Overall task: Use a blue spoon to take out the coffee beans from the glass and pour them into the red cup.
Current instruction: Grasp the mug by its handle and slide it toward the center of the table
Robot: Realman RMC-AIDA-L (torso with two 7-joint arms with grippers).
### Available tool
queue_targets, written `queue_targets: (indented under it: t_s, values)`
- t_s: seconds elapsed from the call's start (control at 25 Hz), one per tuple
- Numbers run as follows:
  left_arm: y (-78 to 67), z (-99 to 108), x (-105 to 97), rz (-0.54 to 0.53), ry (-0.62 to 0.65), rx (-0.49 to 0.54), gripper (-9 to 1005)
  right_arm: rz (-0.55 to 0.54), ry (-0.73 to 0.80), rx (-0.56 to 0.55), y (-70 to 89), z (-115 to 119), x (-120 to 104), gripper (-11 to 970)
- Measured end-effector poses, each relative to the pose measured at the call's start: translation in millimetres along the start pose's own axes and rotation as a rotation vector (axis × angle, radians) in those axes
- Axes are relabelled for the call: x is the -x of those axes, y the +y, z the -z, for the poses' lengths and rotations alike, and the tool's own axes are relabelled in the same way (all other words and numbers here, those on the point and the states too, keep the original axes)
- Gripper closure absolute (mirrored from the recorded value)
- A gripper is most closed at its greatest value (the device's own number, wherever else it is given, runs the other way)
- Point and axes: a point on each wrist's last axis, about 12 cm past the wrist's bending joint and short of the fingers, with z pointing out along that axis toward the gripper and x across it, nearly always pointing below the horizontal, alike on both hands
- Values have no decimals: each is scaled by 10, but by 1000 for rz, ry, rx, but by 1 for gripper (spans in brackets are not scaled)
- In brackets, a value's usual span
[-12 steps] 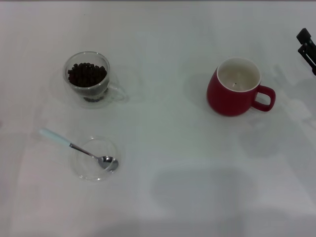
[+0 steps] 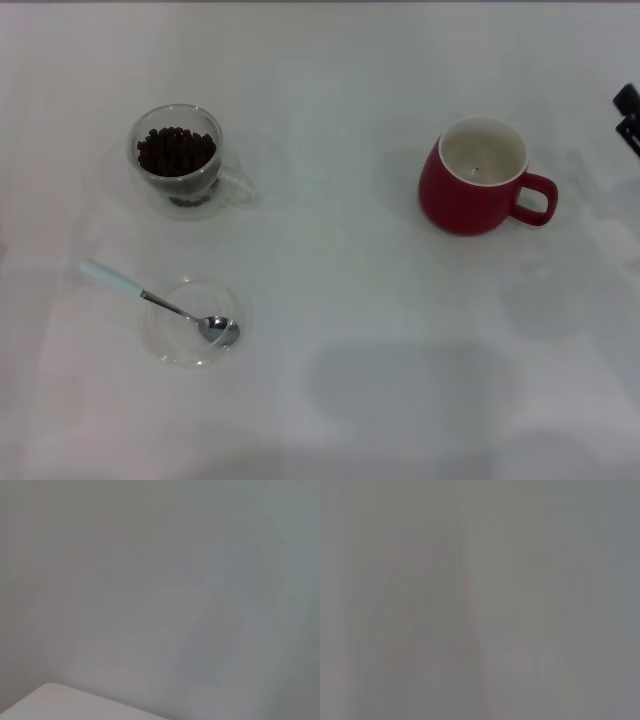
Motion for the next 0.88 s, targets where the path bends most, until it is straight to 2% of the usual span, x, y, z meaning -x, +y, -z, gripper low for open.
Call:
queue_targets:
  t_s: [0.2,0.4,0.64,0.88]
  values:
    - [-18,3,-12,11,-2,-1,108,-41,67,121,129,237,-88,116]
    - [-52,-45,-15,13,2,-25,108,-43,126,156,180,427,-166,116]
    - [-136,-187,-8,22,2,-74,107,-22,252,163,206,382,-320,117]
    - [-157,-220,-10,25,3,-85,107,-4,291,143,210,238,-371,129]
